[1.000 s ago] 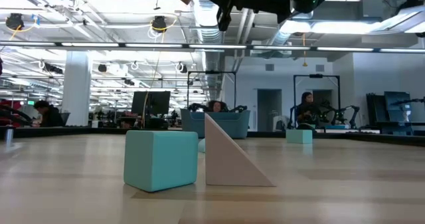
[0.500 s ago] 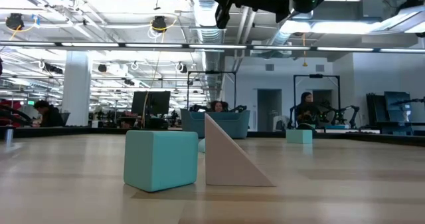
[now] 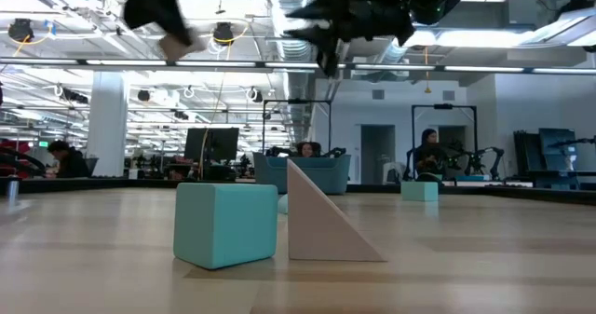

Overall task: Sort & place blocks by color
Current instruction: Put the top brown block into the transparent bin

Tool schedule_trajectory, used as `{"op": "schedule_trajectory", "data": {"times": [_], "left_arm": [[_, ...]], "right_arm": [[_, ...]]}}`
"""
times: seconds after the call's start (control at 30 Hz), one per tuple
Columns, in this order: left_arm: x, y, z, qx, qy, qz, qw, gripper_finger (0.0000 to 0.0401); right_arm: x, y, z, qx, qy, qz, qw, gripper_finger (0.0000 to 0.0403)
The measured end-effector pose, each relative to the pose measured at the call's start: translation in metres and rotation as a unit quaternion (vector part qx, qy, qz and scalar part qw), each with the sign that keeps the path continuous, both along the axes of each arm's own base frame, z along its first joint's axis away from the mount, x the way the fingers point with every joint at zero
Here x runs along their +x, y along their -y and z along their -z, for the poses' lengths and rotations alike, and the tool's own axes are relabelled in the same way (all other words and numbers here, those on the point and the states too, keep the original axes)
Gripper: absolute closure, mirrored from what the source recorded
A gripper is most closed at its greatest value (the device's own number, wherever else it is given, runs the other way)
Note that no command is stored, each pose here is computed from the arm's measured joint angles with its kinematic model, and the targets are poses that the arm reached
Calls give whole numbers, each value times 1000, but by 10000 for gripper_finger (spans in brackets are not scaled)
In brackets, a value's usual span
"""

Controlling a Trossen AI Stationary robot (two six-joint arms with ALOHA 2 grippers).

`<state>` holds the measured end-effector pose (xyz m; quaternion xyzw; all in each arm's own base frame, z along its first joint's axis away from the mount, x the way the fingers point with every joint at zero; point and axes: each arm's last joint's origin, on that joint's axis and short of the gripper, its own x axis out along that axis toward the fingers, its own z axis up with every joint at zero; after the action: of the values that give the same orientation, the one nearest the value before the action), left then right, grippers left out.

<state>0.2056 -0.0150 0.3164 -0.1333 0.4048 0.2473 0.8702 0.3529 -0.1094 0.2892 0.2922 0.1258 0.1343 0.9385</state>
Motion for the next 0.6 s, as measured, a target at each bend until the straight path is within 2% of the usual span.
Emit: {"op": "schedule_trajectory", "data": {"times": [0.1,0.17,0.27,0.33,0.43,0.6], "left_arm": [[-11,14,15,-32,-34,-4,999,362],[-24,29,33,-52,-47,-5,998,360],[-46,54,53,-127,-19,-24,991,362],[-61,69,64,-184,-28,-43,982,367],[-76,91,73,-258,-98,-43,960,370],[-89,122,84,-303,-172,-40,936,364]], "right_arm": [[-3,2,10,15,-55,26,998,274],[-5,1,14,34,-69,40,996,279],[-13,-3,9,29,-58,40,997,287],[-20,-6,4,22,-48,41,998,292],[-31,-10,8,17,-55,41,998,296],[-46,-13,16,12,-60,52,997,296]]}}
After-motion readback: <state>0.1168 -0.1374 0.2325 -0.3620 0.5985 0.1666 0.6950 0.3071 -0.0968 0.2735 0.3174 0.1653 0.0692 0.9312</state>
